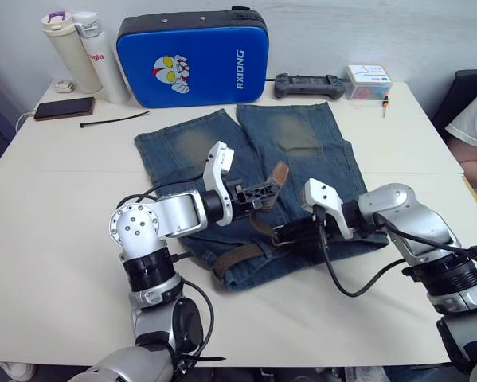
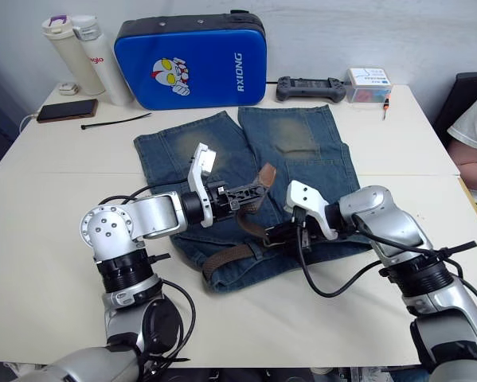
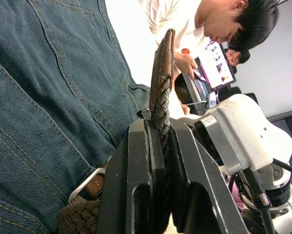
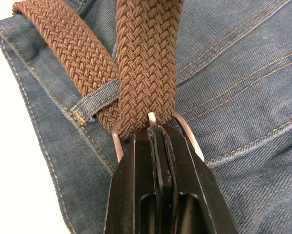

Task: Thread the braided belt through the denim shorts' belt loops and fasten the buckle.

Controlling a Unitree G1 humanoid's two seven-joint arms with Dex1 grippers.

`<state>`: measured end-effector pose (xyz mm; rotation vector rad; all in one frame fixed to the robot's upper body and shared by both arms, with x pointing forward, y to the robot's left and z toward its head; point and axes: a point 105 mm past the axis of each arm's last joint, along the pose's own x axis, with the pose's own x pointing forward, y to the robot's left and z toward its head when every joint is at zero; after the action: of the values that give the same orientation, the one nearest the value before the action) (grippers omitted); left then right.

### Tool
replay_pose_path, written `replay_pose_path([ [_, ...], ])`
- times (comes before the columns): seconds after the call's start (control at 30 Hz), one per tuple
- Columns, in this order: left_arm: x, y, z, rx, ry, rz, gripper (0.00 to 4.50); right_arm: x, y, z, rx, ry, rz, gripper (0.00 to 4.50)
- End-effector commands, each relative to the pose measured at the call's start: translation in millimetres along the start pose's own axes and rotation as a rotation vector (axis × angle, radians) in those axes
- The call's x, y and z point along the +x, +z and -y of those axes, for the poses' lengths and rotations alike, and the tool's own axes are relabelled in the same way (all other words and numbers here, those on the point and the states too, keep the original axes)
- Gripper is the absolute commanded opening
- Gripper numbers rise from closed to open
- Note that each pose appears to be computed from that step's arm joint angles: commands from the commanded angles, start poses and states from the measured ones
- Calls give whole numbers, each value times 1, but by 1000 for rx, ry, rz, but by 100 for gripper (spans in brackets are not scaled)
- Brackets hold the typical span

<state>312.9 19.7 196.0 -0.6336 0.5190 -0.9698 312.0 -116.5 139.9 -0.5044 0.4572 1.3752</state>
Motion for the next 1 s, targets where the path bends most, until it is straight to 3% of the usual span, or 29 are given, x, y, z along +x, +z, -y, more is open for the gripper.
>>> replay_pose_path([
  [0.03, -2, 3, 4, 21, -4, 29, 0, 9, -3, -5, -16, 60, -29, 7],
  [0.43, 11, 9, 16, 39, -49, 20, 0, 31, -38, -18, -4, 109, -181, 7],
  [1.0, 55, 23, 37, 122, -189, -108, 0, 49, -52, -39, -134, 5, -283, 7],
])
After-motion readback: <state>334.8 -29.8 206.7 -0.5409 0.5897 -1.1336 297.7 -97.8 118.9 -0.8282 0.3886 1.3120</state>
